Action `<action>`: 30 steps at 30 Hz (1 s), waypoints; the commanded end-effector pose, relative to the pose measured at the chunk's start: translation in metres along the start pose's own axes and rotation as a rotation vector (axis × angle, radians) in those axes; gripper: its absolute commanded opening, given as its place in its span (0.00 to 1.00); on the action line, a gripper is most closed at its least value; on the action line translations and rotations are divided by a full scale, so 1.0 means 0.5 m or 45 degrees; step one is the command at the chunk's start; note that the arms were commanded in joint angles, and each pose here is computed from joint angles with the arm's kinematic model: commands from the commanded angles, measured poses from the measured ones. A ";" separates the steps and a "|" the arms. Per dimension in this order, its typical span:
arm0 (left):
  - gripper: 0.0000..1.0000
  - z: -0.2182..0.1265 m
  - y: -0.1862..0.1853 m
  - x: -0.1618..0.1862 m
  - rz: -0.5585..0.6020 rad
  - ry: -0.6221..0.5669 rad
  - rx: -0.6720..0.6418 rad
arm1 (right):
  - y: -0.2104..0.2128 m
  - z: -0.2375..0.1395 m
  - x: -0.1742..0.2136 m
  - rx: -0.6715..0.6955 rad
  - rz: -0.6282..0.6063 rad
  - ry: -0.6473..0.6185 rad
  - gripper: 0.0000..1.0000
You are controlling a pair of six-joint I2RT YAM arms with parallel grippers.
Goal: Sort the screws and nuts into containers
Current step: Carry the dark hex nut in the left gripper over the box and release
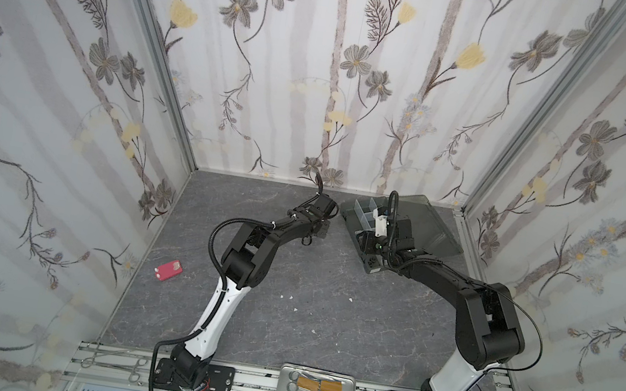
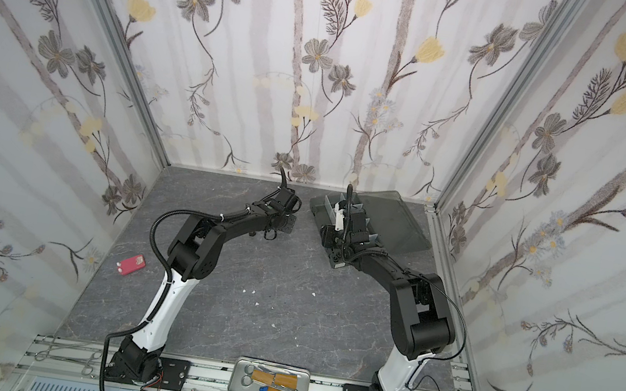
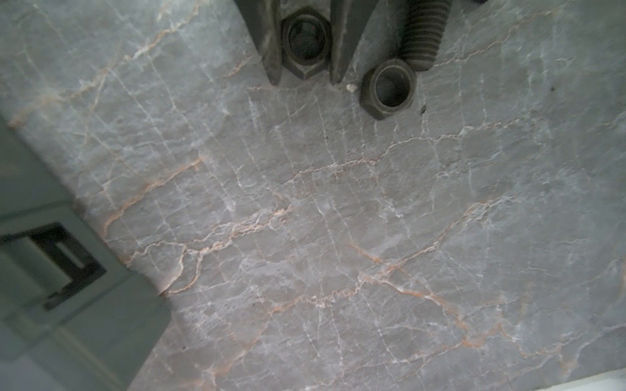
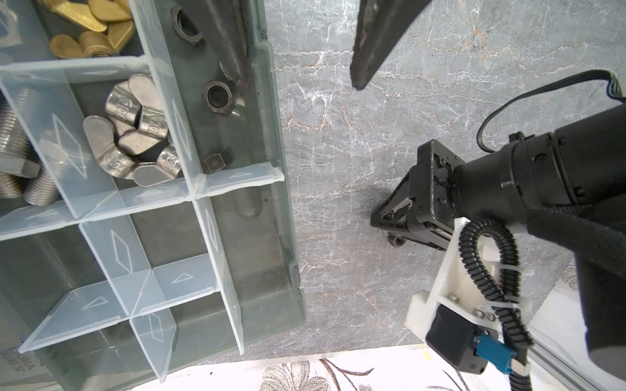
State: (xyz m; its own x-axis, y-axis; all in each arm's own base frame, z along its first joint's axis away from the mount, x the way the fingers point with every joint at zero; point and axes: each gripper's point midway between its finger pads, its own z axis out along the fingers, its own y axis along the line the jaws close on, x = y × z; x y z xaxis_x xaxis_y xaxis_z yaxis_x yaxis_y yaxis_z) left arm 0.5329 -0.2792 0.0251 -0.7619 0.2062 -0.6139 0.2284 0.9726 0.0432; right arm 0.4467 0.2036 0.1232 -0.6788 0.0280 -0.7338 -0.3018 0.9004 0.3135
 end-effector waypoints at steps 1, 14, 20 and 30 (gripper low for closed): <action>0.15 -0.028 -0.007 -0.013 0.032 -0.024 -0.006 | 0.004 -0.012 -0.026 0.006 -0.007 -0.061 0.48; 0.15 -0.212 -0.216 -0.073 0.237 -0.209 0.370 | -0.069 -0.187 -0.114 0.263 0.099 -0.528 0.49; 0.16 -0.234 -0.338 -0.065 0.341 -0.254 0.537 | -0.109 -0.258 -0.106 0.367 0.165 -0.698 0.50; 0.33 -0.196 -0.393 -0.053 0.379 -0.230 0.551 | -0.106 -0.260 -0.103 0.349 0.164 -0.698 0.51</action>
State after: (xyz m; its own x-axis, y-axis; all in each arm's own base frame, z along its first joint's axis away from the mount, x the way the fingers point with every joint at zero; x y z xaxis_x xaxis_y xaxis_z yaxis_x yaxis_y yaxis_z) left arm 0.4454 -0.4654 0.1046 -0.5256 0.4144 -0.7430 0.6824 0.7269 -0.0773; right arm 0.4088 0.0983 0.2078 -0.2894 0.2683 -0.9188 0.0003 0.9599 0.2802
